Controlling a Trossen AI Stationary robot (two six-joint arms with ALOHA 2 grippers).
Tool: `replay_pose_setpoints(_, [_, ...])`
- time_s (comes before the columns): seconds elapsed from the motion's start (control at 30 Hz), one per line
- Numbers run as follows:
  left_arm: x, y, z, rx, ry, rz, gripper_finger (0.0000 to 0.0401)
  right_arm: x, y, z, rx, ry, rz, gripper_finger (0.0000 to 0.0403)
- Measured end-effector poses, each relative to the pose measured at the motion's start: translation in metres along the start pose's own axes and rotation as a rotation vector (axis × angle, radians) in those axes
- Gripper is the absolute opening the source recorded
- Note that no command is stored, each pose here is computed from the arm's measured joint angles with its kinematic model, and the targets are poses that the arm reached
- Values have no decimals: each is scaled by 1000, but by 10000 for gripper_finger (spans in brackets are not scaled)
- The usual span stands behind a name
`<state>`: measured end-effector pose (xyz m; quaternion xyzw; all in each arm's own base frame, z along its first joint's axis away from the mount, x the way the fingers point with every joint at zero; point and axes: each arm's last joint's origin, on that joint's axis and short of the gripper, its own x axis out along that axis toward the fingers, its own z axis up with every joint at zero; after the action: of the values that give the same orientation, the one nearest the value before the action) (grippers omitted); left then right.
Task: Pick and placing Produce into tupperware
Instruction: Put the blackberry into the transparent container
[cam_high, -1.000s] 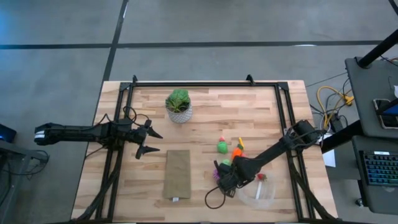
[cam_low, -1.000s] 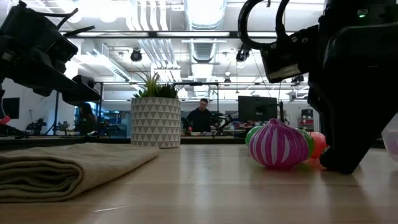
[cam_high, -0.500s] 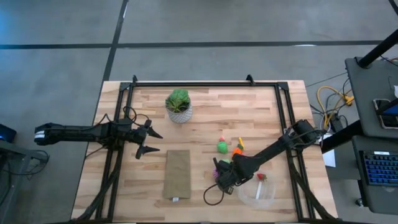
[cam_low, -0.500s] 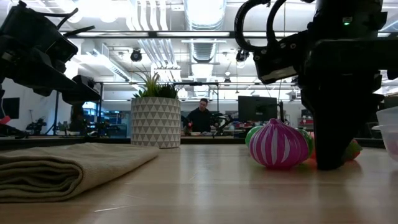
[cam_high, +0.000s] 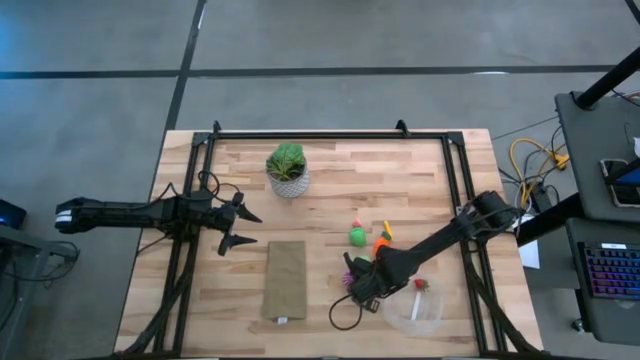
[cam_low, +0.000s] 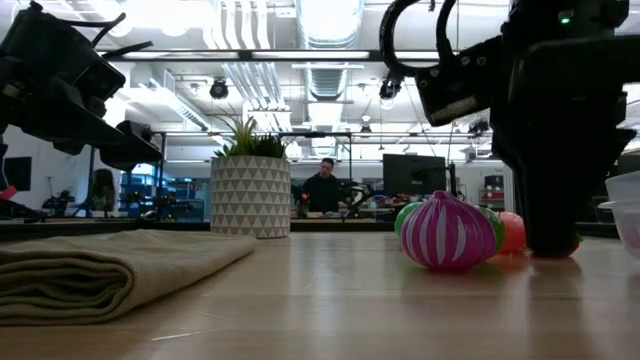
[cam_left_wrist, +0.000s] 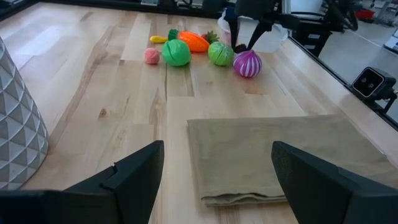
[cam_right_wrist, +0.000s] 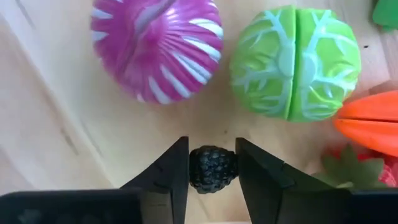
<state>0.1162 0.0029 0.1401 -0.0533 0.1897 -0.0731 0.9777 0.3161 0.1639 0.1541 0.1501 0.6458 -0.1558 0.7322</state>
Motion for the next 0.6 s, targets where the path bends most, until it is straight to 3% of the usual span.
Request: replay_pose_setpoints(0.6, [0,0,0,0,1,0,283,-29,-8,-1,37,20,69,99])
